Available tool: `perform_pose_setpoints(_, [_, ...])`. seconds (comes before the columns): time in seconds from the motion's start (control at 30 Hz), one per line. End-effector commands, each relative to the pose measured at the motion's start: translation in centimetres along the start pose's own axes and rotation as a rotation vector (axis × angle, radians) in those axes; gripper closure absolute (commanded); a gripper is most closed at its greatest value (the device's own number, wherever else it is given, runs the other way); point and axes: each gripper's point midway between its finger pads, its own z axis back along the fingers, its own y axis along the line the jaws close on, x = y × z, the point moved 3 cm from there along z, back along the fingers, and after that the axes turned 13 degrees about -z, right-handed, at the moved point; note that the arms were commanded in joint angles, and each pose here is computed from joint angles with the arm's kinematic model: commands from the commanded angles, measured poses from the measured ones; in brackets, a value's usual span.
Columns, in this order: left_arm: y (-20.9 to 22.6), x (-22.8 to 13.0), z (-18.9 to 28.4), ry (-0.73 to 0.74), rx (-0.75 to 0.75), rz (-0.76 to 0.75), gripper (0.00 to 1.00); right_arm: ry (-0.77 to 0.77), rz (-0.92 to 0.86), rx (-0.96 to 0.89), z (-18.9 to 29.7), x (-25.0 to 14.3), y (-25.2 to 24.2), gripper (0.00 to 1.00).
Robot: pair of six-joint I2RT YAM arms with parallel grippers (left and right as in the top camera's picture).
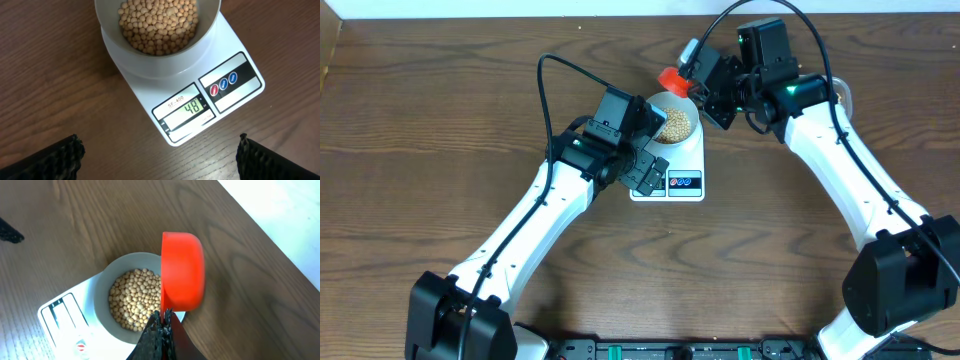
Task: Scoop item into bowl and weigh 50g on scale
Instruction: 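Move the red scoop right back to the soybean tub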
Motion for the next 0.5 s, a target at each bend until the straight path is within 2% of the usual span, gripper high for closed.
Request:
perform_pose_setpoints(0.0, [0.2,0.2,0.6,-0.015,0.014,-0.015,0.00,-0.081,-0.192,-0.067,3.5,1.4,-2.5,0.99])
perform_pose_setpoints(0.23, [0.2,0.2,0.6,-0.015,0.013,-0.015,0.00,-0.130,-0.486,-0.192,9.3,-1.1,-9.2,0.99])
perform_pose_setpoints(0.47, [0.2,0.2,0.6,-0.015,0.013,-0.015,0.00,-0.055,-0.662,-0.278,12.2,-5.9,-13.0,0.99])
